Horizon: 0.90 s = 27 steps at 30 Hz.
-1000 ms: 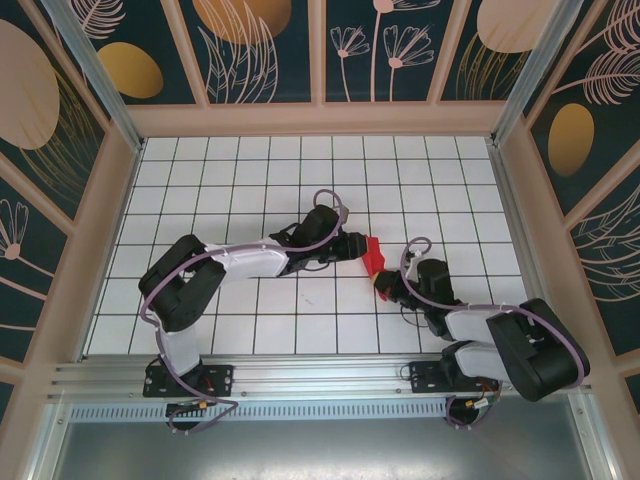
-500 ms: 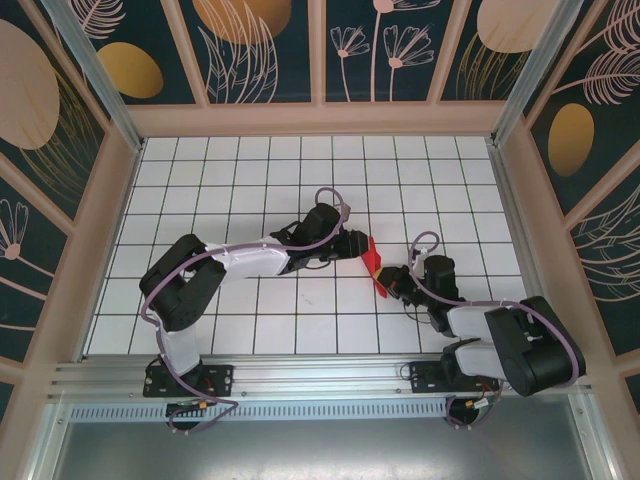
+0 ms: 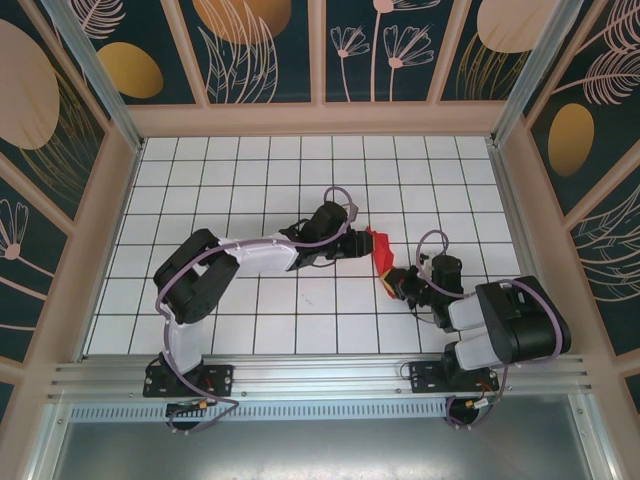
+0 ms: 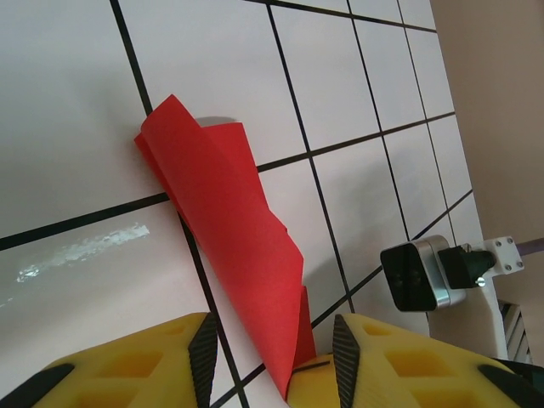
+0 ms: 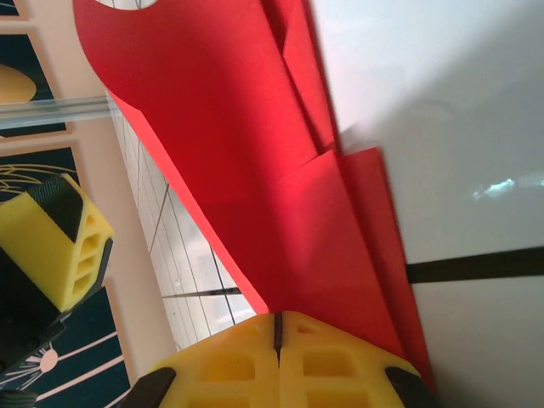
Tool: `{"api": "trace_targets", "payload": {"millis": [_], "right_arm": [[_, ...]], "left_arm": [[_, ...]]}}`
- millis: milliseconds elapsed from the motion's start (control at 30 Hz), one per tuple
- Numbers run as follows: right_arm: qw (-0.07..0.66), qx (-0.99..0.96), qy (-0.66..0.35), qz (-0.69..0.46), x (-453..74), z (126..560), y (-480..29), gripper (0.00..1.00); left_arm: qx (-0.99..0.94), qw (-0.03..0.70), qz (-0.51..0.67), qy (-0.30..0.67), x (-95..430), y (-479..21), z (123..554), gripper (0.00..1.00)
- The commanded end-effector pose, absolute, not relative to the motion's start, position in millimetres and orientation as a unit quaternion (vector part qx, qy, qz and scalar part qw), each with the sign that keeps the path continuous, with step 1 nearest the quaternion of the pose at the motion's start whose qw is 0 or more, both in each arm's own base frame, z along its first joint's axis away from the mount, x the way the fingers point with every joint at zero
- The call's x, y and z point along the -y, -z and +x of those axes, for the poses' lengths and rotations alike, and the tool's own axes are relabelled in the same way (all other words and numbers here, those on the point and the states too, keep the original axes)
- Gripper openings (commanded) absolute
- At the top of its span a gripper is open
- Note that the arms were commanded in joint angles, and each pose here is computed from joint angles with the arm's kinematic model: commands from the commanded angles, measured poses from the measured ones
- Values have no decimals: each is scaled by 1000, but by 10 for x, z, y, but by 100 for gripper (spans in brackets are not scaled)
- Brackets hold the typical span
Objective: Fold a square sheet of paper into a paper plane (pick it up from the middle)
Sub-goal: Fold the wing for the fifth time at the center of the table.
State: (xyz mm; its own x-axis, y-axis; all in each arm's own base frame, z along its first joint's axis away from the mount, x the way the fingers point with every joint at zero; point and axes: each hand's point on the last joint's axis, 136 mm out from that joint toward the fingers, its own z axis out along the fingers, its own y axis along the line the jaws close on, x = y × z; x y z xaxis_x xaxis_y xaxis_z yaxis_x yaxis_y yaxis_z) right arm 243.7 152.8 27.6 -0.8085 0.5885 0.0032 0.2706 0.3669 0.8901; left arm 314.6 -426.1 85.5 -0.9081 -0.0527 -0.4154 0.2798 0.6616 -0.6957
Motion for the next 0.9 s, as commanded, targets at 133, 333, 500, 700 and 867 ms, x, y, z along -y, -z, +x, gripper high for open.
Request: {"api": "trace_targets", "payload": {"millis": [133, 333, 500, 700, 867], "right_arm": [[163, -797, -541, 213, -1664, 2506, -581, 0], [154, -809, -540, 175, -1830, 2520, -656, 0], [134, -803, -559, 155, -2115, 2546, -686, 0], [117, -799, -574, 137, -2390, 2548, -695, 0], [116, -799, -569, 154, -2352, 2544, -643, 0]], "left_arm": [[-883, 226, 74, 404, 4359, -997, 3256, 44], [-888, 262, 30, 378, 4081, -1121, 3350, 50], [-885, 292, -3, 362, 3730, -1231, 3371, 52], [-886, 289, -3, 362, 3606, -1211, 3286, 52], [-886, 280, 9, 370, 3646, -1149, 3245, 52]]}}
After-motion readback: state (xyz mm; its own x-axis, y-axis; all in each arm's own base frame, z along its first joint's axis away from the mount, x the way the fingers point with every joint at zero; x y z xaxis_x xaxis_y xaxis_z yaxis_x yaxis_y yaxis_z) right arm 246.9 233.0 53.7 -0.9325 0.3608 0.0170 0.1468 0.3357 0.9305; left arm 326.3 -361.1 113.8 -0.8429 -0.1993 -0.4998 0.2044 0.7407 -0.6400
